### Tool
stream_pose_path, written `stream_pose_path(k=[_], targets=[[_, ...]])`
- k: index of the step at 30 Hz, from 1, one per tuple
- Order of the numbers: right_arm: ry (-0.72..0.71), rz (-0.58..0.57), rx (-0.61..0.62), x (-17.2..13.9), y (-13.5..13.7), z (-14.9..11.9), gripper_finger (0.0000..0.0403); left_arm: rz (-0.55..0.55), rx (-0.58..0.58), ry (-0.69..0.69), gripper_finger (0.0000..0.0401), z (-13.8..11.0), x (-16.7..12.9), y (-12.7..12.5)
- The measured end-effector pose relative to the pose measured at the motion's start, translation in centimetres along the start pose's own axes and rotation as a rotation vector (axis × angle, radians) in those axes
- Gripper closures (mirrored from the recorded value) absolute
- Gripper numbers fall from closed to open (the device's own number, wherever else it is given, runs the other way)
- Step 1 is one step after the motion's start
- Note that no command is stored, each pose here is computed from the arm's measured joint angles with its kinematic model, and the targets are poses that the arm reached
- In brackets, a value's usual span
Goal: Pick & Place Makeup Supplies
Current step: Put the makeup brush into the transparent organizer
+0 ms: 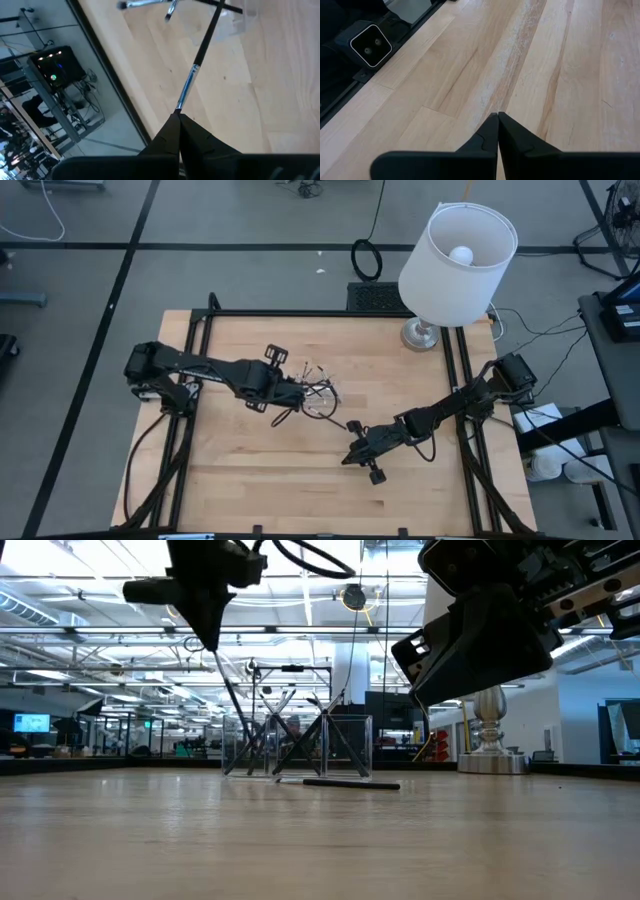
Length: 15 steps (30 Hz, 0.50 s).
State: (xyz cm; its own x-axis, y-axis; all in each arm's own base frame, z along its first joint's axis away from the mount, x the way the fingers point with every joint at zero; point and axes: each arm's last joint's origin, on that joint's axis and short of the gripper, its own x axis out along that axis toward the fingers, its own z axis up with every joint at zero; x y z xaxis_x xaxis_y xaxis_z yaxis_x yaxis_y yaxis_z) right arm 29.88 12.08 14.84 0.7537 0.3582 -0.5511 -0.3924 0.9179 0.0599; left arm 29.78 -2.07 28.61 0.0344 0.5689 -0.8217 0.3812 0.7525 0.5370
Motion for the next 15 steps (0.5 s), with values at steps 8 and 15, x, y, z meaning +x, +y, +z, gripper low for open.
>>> stream_pose_path(k=[8,15], targets=[[0.0,0.0,-0.008,0.0,0.0,0.0,0.0403,0.007,0.019,-0.034,0.0401,0.8,1.6,-1.0],[0.0,0.0,-0.019,0.0,0.0,0.0,0.0403,-0.01,0.016,-0.064,0.0394,1.1,2.3,-1.5]])
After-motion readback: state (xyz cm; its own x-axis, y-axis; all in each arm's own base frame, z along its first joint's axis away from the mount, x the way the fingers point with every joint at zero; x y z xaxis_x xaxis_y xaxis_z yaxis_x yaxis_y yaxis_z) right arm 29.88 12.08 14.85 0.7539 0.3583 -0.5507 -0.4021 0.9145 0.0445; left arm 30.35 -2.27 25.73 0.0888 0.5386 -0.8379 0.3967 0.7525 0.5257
